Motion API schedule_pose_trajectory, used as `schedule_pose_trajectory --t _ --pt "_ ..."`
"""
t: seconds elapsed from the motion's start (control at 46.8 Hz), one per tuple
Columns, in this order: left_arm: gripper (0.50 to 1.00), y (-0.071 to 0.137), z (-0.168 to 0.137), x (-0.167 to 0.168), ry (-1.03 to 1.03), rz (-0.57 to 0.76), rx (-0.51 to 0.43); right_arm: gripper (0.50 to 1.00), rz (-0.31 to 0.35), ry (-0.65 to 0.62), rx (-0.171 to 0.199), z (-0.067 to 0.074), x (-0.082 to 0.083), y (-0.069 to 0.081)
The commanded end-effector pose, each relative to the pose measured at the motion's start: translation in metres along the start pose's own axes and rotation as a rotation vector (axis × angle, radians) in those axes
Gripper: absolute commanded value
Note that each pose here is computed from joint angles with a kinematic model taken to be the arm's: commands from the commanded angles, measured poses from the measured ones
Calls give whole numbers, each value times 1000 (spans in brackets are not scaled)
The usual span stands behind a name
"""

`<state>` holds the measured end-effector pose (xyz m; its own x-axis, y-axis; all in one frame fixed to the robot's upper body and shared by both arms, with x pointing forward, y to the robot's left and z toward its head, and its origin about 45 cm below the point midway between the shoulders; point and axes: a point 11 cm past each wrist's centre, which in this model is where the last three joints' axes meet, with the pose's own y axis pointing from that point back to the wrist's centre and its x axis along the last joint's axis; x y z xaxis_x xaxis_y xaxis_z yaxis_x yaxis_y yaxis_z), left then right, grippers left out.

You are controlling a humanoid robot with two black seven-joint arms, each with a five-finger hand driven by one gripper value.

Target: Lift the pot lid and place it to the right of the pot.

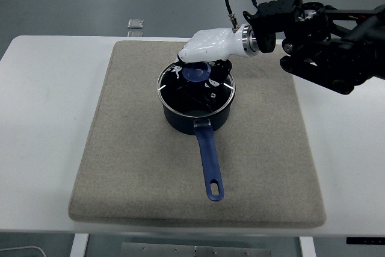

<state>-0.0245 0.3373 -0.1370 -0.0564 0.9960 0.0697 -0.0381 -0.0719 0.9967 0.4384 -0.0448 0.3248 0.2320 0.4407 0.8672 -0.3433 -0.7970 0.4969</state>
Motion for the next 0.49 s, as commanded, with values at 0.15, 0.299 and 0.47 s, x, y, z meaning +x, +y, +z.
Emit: schedule_pose_trajectory --t 0.15,0.299,0.47 --pt "1000 0 0 0 0 0 0 500 13 11 -14 4 9 3" --pt "1000 0 0 0 0 0 0 500 21 6 -19 6 13 5" --pt "1000 0 0 0 0 0 0 500 32 4 -42 12 17 8"
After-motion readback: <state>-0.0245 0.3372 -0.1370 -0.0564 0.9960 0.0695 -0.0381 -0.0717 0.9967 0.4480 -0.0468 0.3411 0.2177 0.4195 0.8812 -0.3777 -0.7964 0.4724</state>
